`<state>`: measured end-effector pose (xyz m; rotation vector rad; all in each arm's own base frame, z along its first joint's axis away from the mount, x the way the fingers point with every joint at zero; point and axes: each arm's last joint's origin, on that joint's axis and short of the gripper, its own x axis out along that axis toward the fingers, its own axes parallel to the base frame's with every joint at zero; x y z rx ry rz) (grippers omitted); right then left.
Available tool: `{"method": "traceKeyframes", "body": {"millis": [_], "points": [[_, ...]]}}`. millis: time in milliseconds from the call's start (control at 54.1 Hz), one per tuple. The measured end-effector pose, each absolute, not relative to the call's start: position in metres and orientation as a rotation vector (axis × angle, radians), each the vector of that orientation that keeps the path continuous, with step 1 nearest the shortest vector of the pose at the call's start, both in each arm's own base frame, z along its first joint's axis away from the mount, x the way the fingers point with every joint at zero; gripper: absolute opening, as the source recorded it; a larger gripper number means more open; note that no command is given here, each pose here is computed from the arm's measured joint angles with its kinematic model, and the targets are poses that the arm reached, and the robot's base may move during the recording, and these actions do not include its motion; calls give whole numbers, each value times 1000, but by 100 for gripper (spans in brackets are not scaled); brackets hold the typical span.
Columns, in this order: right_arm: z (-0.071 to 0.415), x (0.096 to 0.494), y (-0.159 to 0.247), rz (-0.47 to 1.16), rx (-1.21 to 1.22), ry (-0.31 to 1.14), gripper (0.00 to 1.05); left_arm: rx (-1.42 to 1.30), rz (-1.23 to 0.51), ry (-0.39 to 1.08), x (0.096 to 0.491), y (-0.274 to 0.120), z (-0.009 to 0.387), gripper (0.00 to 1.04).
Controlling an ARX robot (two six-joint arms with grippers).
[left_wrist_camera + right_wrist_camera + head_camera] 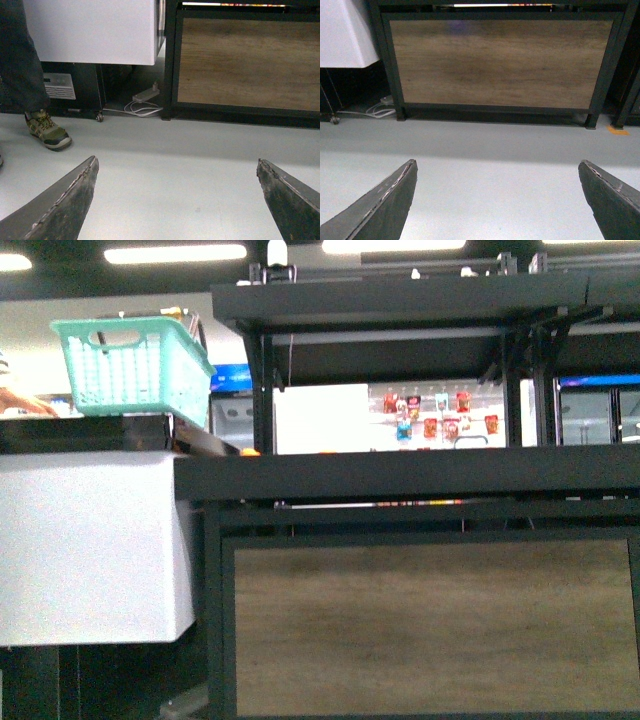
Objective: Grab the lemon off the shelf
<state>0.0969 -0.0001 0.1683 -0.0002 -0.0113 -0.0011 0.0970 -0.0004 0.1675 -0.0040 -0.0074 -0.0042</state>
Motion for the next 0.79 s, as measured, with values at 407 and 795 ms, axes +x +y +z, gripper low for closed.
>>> {"method": "traceKeyframes", "body": {"millis": [407, 795], "points": [[168, 97, 0, -1, 0, -11, 97, -4, -4, -7, 97, 0, 167, 97], [168, 97, 0, -1, 0, -11, 97, -4, -4, -7, 97, 0, 167, 97]]}}
